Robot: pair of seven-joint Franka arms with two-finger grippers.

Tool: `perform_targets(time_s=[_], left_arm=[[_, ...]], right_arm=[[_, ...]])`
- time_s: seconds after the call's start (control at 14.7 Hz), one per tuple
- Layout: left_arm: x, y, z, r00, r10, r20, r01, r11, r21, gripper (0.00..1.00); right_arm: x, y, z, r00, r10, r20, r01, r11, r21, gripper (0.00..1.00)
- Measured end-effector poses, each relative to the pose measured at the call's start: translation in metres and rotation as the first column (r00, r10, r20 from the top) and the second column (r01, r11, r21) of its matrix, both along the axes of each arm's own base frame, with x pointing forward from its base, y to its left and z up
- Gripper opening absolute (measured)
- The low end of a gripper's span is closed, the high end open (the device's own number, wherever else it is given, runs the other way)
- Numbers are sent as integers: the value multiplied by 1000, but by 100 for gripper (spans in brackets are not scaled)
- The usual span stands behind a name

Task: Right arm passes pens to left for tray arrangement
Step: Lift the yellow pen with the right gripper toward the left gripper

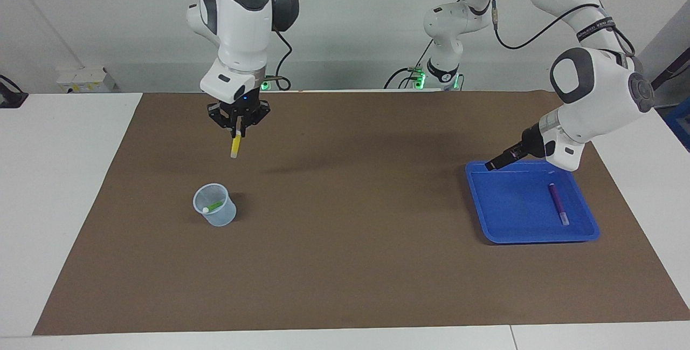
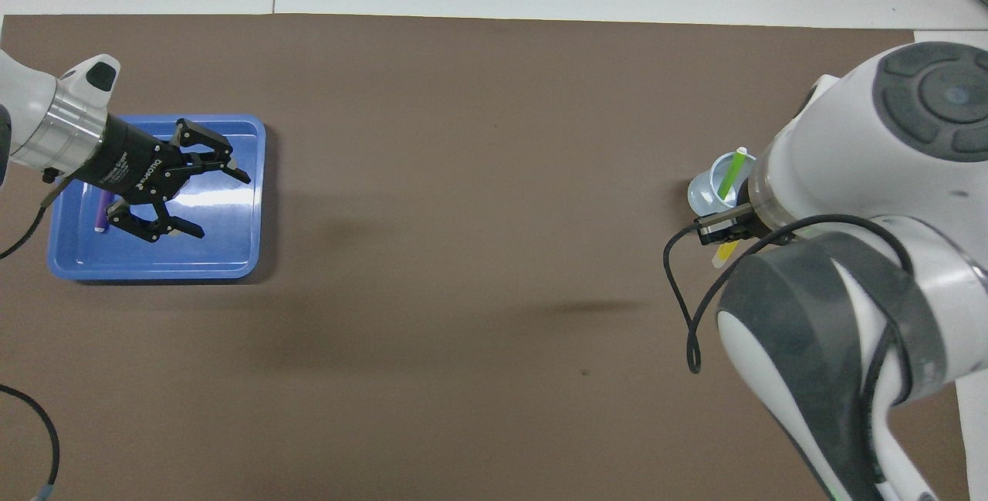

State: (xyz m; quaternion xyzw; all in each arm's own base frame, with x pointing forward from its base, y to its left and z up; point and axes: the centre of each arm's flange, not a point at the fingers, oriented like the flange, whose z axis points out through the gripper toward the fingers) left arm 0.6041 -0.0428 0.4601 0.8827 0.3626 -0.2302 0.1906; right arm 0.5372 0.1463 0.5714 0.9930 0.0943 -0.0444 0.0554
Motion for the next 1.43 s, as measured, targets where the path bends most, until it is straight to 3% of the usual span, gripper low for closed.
perform_targets(time_s=[0.34,0.61,0.89,1.02,1.23,1.43], left_arm=[[-6,-19,4,962,214,-169,-231,969,-87,99],[-8,-54,14,918,277,-282,-326,935,-140,97],[-10,-83,17,893,295,-340,-370,912,-180,95],[-14,-101,18,883,302,-360,-387,902,-193,95],[-21,-152,34,855,369,-365,-449,878,-164,95],[-31,-197,55,828,430,-360,-509,846,-158,95]], right_arm=[[-6,6,19,976,-209,-68,219,952,213,17],[2,30,33,916,-398,-54,390,851,352,17],[8,51,40,847,-530,-48,498,757,424,17],[13,58,41,802,-593,-67,550,690,471,17],[17,74,39,739,-667,-100,611,599,517,17],[12,114,34,714,-692,-106,618,552,561,17]])
